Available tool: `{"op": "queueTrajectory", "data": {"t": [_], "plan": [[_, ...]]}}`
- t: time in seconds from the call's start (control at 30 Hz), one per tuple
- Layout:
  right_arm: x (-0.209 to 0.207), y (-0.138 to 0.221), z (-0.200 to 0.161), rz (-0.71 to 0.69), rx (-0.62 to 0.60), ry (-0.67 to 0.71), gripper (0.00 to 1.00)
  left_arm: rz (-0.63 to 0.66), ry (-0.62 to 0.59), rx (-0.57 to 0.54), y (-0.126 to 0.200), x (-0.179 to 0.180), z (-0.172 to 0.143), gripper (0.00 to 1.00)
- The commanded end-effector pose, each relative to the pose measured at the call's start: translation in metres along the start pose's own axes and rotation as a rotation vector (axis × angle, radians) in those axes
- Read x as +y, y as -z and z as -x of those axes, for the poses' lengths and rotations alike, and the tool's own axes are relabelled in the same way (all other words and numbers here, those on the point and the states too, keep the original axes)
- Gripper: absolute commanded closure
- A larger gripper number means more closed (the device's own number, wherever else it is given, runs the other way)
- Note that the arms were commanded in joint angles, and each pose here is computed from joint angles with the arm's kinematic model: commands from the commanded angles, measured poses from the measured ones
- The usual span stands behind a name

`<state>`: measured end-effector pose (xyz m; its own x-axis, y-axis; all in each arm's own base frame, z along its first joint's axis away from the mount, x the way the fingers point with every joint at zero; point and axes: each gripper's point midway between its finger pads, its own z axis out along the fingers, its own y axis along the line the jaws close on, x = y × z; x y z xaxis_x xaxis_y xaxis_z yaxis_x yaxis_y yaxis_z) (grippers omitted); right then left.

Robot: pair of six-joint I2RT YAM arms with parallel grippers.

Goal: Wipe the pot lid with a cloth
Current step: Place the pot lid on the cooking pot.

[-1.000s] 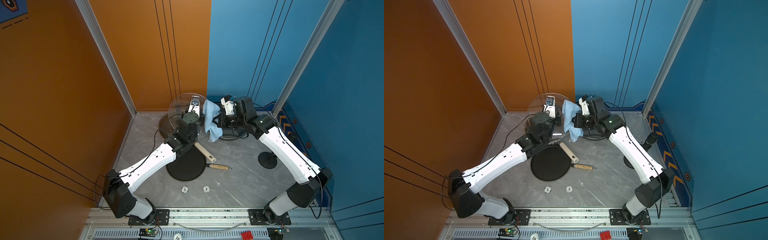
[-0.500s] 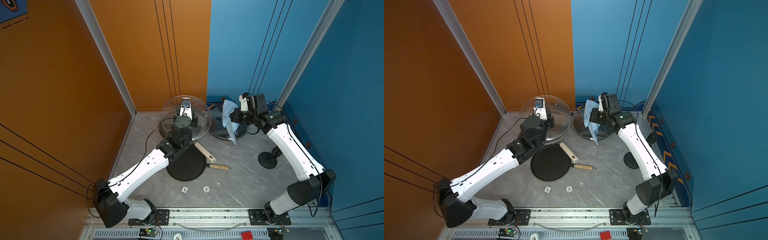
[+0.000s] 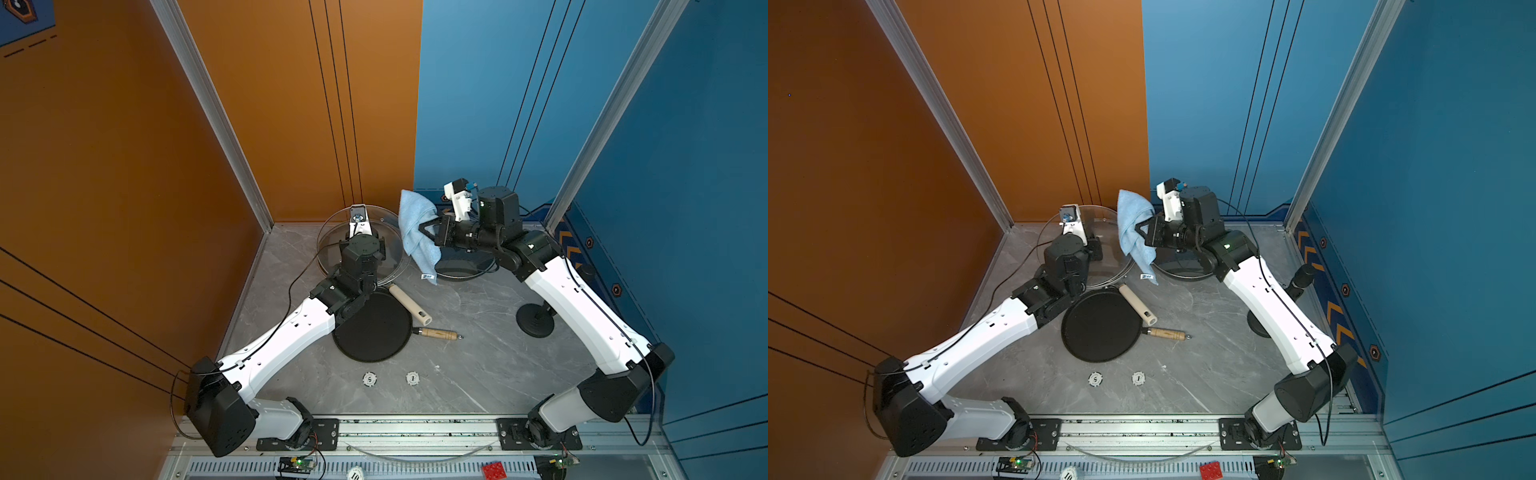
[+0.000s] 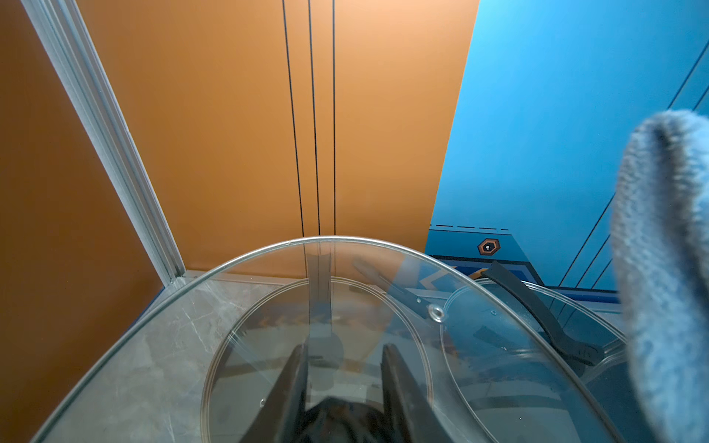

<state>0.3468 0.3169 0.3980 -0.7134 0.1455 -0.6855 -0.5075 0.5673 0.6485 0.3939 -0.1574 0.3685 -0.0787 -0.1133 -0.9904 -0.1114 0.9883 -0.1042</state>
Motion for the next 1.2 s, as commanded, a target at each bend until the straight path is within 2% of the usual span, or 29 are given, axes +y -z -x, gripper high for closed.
{"op": "queueTrajectory", "data": {"t": [0.0,0.13,0.27,0.43,0.6,0.87,1.03,1.17], "plan": [[0.028,-0.03,-0.022,0.114,0.115,0.012,0.99,0.014,0.248,-0.098,0.005,0.018,0.039,0.68],[-0.005,-0.047,-0.042,-0.036,0.199,0.007,1.0,0.032,0.281,-0.115,0.004,0.026,0.047,0.68],[-0.054,-0.047,-0.042,-0.225,0.192,0.009,1.0,0.034,0.259,-0.12,0.01,0.031,0.048,0.68],[-0.097,-0.023,-0.01,-0.345,0.117,0.007,0.99,0.049,0.181,-0.107,0.018,0.039,0.036,0.68],[-0.115,0.019,0.032,-0.414,-0.011,0.015,0.99,0.058,0.119,-0.088,0.033,0.047,0.022,0.68],[-0.136,0.062,0.053,-0.524,-0.122,0.006,0.99,0.076,-0.003,0.019,0.069,0.059,-0.037,0.68],[-0.144,0.076,0.062,-0.561,-0.169,-0.01,0.99,0.073,-0.05,0.093,0.089,0.06,-0.078,0.69],[-0.145,0.081,0.063,-0.571,-0.183,-0.021,0.99,0.101,-0.07,0.112,0.1,0.066,-0.105,0.69]]}}
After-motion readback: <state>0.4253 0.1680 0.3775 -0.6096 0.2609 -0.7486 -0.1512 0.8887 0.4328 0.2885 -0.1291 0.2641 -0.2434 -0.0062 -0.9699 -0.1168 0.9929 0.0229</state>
